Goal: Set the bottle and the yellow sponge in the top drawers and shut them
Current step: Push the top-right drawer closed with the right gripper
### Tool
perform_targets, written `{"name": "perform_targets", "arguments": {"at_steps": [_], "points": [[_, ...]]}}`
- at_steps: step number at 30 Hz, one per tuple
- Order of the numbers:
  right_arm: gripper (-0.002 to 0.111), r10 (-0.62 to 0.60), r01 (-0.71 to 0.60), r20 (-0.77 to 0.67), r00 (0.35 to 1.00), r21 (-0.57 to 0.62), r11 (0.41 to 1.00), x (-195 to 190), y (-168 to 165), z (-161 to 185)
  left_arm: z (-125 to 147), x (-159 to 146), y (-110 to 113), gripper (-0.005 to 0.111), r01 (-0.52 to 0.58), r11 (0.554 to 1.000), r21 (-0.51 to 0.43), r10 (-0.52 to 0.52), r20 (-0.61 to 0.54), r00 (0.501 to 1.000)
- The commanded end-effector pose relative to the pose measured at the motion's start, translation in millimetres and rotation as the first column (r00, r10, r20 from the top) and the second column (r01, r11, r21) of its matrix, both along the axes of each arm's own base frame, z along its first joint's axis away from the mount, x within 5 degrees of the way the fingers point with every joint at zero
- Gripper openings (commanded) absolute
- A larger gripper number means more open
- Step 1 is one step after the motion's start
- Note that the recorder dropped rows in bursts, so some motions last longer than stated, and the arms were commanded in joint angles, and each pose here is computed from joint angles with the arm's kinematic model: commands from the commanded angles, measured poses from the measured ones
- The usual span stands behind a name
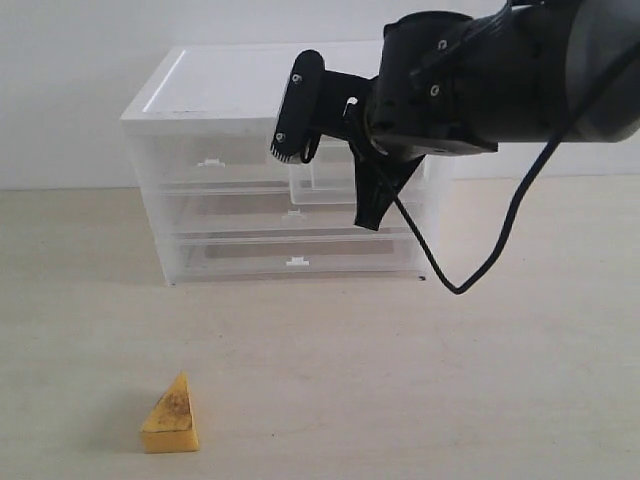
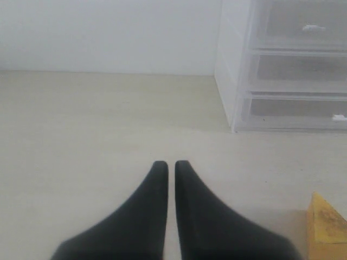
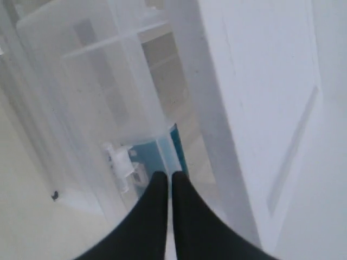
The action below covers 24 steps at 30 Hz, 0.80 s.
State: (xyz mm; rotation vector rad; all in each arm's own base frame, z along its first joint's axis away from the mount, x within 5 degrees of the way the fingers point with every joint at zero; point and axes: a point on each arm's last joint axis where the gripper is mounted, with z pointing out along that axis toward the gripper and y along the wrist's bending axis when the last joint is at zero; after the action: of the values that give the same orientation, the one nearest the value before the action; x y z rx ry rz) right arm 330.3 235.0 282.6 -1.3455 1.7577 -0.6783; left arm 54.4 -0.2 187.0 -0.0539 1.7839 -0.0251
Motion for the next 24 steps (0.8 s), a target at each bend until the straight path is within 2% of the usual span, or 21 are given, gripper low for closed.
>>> {"name": "perform_targets", "arguments": {"at_steps": [1,5,12,17,24], "points": [[0.000,-0.017,0.016,0.029,0.999,0.019,1.000,10.9,-5.1,-5.2,-0.2,0.2,-0.1,0.004,0.003,1.000,0.006,-0.003,0.010,1.000],[0.000,-0.063,0.060,0.039,0.997,0.063,0.996,18.9,-13.4,-6.3,-0.2,0.2,-0.1,0.004,0.003,1.000,0.006,-0.003,0.010,1.000],[0.000,-0.098,0.095,0.043,0.994,0.073,0.993,24.1,-22.0,-6.0,-0.2,0.2,-0.1,0.004,0.003,1.000,0.006,-0.003,0.010,1.000],[0.000,-0.070,0.062,0.038,0.997,0.182,0.981,24.2,-14.5,-5.1,-0.2,0.2,-0.1,0.004,0.003,1.000,0.006,-0.003,0.010,1.000],[0.000,-0.129,0.126,-0.009,0.992,0.288,0.949,17.3,-18.4,5.2,-0.2,0.2,-0.1,0.004,0.003,1.000,0.006,-0.003,0.010,1.000]]}}
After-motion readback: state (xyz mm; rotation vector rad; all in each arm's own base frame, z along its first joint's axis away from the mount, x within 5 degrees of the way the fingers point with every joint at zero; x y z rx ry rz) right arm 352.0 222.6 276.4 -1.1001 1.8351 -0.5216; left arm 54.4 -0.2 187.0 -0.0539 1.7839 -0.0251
